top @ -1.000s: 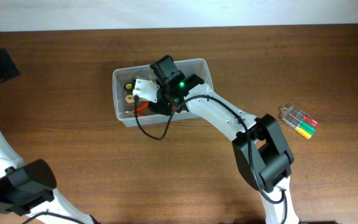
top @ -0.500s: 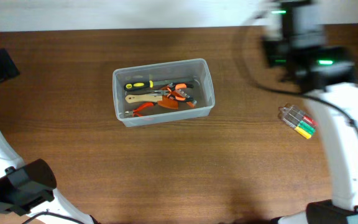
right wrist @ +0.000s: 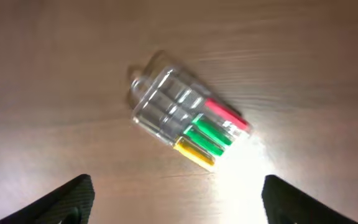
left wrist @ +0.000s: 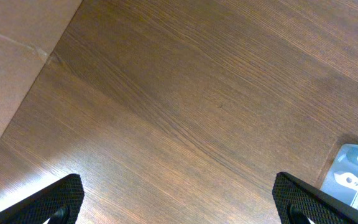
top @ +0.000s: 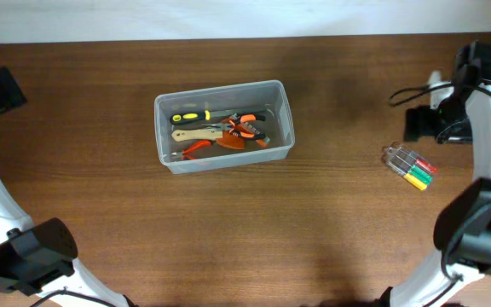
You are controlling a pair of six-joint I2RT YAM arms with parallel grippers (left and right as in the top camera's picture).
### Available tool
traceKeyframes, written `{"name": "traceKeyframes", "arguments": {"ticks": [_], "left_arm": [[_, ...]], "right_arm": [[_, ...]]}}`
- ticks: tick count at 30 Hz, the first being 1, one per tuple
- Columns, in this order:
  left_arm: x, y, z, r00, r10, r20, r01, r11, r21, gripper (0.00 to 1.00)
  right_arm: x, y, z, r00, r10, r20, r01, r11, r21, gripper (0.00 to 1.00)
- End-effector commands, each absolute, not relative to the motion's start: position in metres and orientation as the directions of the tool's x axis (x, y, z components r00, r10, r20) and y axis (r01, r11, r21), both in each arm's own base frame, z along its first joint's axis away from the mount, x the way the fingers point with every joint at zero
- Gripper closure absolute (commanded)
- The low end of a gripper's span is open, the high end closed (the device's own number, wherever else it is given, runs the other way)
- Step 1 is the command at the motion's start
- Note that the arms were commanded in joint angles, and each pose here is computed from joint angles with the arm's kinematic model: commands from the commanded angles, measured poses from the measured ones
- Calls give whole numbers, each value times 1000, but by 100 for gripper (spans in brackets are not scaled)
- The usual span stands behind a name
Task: Pack container
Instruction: 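Grasp the clear screwdriver case by its top loop with the right gripper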
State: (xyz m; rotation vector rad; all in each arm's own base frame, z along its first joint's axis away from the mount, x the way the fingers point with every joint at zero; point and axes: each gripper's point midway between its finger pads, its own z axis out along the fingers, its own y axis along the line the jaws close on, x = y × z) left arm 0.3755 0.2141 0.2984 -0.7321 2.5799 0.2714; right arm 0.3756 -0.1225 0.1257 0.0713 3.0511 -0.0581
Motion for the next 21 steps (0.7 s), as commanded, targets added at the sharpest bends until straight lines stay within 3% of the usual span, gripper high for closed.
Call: {"name": "traceKeyframes", "arguments": {"ticks": [1, 12, 21], "left_arm": [[374, 213, 303, -748, -462, -477, -548, 835, 52, 1], [374, 213, 303, -748, -462, -477, -549, 834, 52, 1], [374, 213, 303, -748, -462, -477, -549, 834, 52, 1]], "right_arm": [[375, -116, 96, -976, -218, -15, -218, 976, 9, 13], [363, -137, 38, -904, -386, 181, -393, 920, 0, 13], [354, -148, 11, -877, -387, 285, -405, 914, -7, 13]]}}
